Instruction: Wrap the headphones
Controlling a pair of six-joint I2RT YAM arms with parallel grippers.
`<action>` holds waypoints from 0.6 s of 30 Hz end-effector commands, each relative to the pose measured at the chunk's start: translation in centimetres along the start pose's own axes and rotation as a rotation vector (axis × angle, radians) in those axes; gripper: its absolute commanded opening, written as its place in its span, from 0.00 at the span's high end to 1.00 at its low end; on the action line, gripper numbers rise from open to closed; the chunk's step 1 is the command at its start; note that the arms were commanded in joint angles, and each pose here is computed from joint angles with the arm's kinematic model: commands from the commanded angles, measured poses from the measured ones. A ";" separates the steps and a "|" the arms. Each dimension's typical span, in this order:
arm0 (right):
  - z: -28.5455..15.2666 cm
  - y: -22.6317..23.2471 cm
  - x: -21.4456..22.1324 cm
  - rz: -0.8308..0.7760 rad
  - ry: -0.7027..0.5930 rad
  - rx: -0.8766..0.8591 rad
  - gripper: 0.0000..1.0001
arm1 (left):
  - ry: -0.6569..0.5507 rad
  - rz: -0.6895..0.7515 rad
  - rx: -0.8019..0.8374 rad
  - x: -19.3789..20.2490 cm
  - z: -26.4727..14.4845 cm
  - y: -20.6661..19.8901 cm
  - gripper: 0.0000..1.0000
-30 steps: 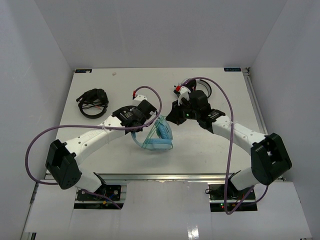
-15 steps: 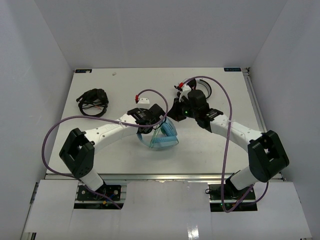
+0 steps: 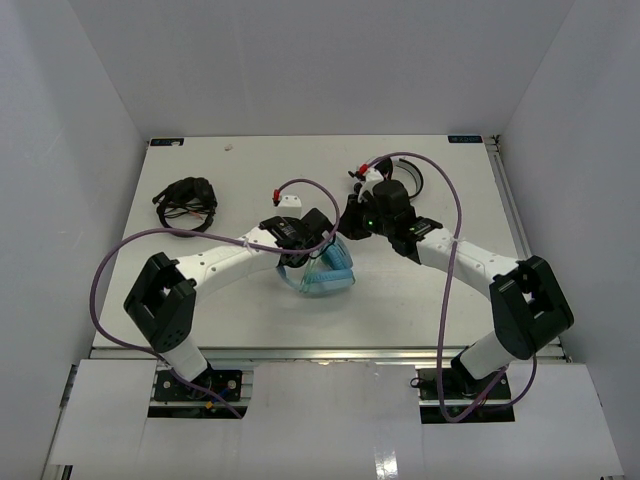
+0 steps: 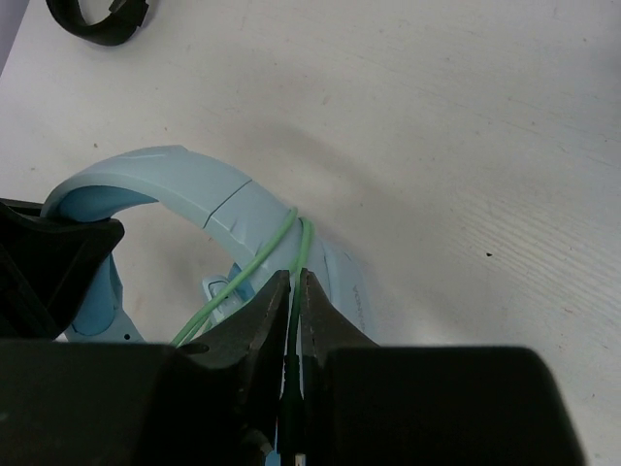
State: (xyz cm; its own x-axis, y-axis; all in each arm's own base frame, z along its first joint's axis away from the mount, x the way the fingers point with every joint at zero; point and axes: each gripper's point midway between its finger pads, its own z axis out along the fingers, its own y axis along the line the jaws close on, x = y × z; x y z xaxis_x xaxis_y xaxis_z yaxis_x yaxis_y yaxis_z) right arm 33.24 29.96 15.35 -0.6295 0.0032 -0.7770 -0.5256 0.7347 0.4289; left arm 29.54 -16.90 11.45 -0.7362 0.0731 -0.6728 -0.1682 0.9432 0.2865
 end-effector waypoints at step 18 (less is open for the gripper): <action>-0.9 1.9 -2.3 -0.159 -0.149 0.099 0.87 | -0.003 -0.021 -0.056 -0.7 2.3 0.7 1.00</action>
State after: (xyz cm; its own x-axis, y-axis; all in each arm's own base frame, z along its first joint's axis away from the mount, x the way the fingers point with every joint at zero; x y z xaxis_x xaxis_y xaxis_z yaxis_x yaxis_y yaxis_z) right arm 32.12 31.57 15.36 -0.5394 -0.0731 -0.8389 -0.5535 0.7815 0.2878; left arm 30.63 -15.30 10.55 -0.7441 0.0636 -0.6651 -0.2118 0.9216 0.3252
